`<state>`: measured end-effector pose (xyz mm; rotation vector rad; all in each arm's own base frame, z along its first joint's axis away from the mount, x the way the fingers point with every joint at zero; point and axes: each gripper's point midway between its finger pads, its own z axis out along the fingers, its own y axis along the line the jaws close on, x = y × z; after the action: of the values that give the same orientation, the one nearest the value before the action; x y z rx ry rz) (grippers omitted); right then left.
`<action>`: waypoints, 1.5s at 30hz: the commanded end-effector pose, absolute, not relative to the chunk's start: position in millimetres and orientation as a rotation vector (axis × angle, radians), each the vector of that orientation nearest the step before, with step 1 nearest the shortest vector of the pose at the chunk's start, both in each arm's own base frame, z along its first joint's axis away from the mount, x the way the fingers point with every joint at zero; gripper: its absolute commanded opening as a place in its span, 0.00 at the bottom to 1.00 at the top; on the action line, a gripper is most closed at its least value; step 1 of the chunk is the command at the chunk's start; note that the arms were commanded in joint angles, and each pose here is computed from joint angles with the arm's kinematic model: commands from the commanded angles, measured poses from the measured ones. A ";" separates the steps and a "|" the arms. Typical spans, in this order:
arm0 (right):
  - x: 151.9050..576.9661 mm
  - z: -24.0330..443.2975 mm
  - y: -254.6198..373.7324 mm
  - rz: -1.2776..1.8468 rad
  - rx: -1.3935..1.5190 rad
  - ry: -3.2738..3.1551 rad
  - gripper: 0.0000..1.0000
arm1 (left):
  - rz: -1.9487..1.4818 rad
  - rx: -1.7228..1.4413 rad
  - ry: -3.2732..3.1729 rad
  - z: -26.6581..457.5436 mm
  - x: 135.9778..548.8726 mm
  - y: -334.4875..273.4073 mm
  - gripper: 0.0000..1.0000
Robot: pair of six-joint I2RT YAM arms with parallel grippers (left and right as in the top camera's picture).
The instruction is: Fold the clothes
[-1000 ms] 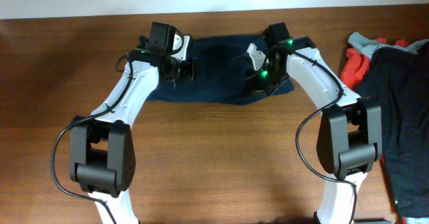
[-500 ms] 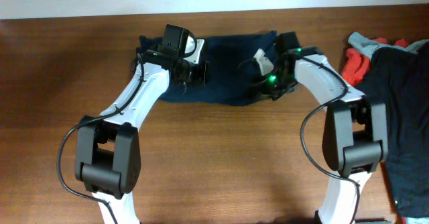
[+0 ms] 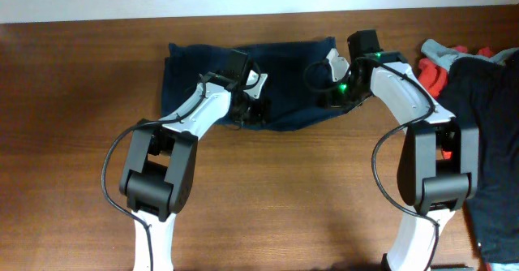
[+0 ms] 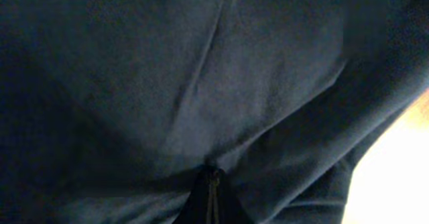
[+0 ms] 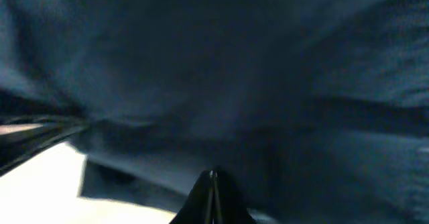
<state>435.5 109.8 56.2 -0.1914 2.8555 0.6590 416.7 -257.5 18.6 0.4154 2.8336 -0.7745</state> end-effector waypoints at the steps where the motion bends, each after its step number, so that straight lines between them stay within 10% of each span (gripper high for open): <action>1: 438.6 22.6 86.8 0.450 -0.167 2.930 0.04 | -0.808 0.409 2.862 12.9 409.6 -260.9 0.00; 11: 425.4 -42.7 74.0 0.353 -0.143 3.065 0.04 | -0.763 0.401 2.898 7.5 404.8 -255.9 0.00; 45: 434.7 30.6 -17.4 0.195 0.112 3.055 0.04 | 0.098 0.221 2.857 68.0 436.0 -128.8 0.00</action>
<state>418.5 -14.6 4.9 0.1106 3.1162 0.1575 415.5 -126.3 16.2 0.2419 2.9845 0.1356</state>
